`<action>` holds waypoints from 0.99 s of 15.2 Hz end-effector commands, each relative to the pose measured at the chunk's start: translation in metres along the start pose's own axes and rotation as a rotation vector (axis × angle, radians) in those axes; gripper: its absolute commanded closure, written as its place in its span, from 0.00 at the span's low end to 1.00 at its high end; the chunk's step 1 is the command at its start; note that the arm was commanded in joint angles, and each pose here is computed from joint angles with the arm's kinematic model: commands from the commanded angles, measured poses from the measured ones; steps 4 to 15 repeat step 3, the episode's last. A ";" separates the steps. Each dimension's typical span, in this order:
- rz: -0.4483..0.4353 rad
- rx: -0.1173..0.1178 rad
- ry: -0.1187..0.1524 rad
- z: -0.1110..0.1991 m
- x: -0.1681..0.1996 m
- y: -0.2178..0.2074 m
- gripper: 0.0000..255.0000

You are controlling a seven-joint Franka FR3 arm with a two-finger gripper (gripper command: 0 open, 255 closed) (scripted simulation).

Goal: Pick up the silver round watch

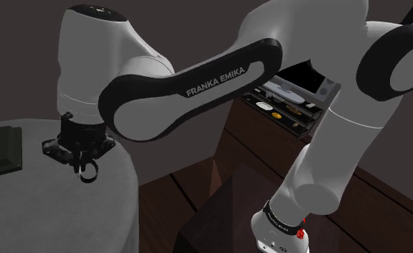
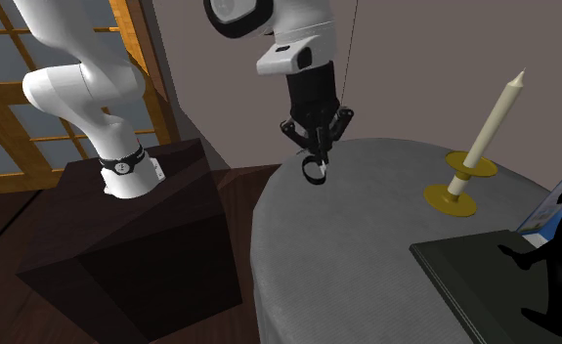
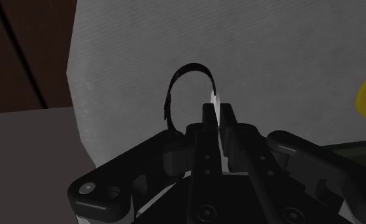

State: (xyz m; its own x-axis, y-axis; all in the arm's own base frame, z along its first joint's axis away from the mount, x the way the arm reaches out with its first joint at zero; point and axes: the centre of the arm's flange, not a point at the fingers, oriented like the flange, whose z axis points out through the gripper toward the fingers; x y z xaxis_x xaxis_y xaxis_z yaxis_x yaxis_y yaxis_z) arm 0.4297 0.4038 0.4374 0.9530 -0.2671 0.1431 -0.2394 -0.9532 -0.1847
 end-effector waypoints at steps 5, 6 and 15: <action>0.000 0.000 0.000 -0.011 0.002 -0.003 1.00; 0.000 0.000 0.000 -0.011 0.002 -0.003 1.00; 0.000 0.000 0.000 -0.011 0.002 -0.003 1.00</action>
